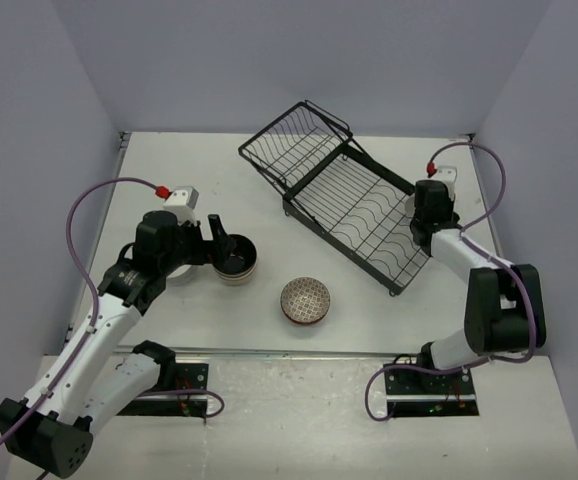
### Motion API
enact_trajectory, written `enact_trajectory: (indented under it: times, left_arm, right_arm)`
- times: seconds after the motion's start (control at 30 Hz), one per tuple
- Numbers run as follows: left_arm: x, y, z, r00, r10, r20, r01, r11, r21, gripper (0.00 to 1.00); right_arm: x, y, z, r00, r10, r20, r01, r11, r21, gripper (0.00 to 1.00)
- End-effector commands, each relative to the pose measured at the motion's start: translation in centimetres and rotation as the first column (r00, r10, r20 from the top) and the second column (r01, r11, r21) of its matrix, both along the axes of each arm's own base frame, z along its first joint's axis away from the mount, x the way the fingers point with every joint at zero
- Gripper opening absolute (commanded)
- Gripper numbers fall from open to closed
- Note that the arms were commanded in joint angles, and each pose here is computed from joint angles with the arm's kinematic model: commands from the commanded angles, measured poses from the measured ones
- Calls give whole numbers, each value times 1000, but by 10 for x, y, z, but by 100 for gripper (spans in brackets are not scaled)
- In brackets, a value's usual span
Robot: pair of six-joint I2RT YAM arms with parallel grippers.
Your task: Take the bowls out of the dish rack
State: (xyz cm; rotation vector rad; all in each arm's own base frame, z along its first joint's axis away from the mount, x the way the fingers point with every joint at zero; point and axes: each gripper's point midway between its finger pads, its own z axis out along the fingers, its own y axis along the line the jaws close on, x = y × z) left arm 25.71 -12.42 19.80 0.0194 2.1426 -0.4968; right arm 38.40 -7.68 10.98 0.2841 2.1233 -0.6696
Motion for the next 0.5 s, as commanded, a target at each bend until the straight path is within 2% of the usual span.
enact_trajectory:
  times: [0.0, 0.13, 0.2, 0.23, 0.27, 0.3, 0.47]
  left_arm:
    - [4, -3, 6, 998, -29, 46, 28, 999, 17, 100]
    - [4, -3, 6, 998, -29, 48, 28, 999, 16, 100]
    - [4, -3, 5, 999, -29, 45, 28, 999, 17, 100]
    - [4, -3, 6, 998, -33, 44, 32, 999, 15, 100]
    - [4, -4, 6, 998, -34, 43, 34, 999, 15, 100]
    - [5, -4, 6, 998, -36, 42, 35, 999, 14, 100]
    - [4, -13, 17, 999, -45, 30, 46, 998, -42, 100]
  right_arm:
    - [16, 8, 44, 968, -18, 249, -5, 996, 91, 0]
    - [15, 10, 58, 956, 3, 292, -29, 996, 86, 0]
    - [16, 10, 57, 965, 5, 262, -32, 995, 97, 0]
    - [15, 10, 54, 973, -7, 230, -18, 994, 107, 27]
    - [13, 9, 54, 974, -24, 225, -1, 994, 111, 40]
    - [11, 9, 53, 974, -38, 224, 11, 993, 121, 45]
    - [-8, 15, 73, 956, -34, 291, -19, 984, 179, 45]
